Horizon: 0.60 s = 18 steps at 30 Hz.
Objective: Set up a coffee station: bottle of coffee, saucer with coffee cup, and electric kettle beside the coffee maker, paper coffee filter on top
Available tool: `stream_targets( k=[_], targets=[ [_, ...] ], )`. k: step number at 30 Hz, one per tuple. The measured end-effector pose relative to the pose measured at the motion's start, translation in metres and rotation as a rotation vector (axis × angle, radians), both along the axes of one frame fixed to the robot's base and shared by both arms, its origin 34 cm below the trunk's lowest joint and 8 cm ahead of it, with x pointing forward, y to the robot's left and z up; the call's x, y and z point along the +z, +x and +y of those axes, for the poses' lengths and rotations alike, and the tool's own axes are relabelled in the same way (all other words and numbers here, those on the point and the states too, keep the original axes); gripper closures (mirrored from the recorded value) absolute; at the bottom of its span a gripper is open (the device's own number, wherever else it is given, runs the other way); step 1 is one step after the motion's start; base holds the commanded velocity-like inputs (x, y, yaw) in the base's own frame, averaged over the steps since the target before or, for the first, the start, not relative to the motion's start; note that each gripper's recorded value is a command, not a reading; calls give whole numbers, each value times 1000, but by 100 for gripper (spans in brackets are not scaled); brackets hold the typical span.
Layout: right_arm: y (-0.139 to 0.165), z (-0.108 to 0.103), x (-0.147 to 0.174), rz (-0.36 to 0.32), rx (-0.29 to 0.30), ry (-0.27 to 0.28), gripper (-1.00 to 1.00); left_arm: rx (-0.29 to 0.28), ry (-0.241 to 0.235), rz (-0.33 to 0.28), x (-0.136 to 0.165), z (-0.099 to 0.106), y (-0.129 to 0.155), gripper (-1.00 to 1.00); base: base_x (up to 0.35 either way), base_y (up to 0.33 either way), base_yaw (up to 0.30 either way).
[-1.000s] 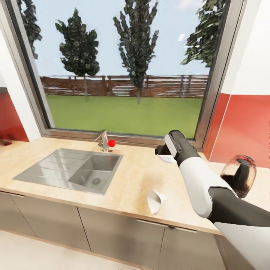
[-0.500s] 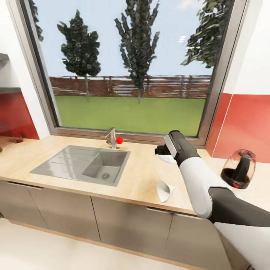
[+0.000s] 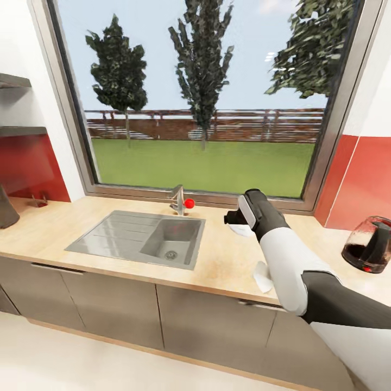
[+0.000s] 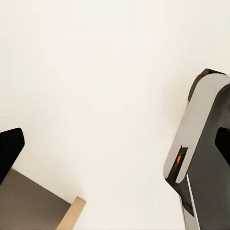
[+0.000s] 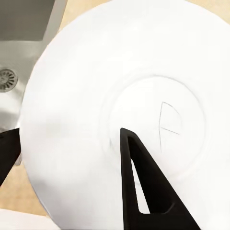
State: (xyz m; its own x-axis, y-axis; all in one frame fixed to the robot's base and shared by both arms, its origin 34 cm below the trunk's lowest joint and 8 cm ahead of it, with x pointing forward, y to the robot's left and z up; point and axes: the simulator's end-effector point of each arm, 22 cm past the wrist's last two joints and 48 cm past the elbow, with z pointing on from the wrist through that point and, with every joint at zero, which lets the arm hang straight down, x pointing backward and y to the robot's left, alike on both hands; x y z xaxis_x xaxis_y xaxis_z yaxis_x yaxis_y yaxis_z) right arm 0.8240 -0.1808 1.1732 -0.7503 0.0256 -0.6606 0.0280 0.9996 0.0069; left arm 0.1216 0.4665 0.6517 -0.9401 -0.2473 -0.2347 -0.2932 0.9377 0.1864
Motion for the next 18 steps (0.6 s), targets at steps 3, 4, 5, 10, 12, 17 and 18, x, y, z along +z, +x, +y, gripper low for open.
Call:
stream_targets(
  k=[3, 4, 5, 10, 12, 17, 18],
  targets=[
    [0, 0, 0, 0, -1, -1, 100, 0, 0, 0, 0, 0, 0, -100, 0, 343, 0],
    [0, 0, 0, 0, 0, -2, 100, 0, 0, 0, 0, 0, 0, -100, 0, 343, 0],
    [0, 0, 0, 1, 0, -1, 100, 0, 0, 0, 0, 0, 0, -100, 0, 343, 0],
    [0, 0, -1, 3, 0, -2, 100, 0, 0, 0, 0, 0, 0, -100, 0, 343, 0],
    [-1, 0, -1, 3, 0, -2, 100, 0, 0, 0, 0, 0, 0, -100, 0, 343, 0],
    [-1, 0, -1, 5, 1, -3, 100, 0, 0, 0, 0, 0, 0, -100, 0, 344, 0],
    [-1, 0, -1, 5, 1, -3, 100, 0, 0, 0, 0, 0, 0, -100, 0, 345, 0]
  ],
)
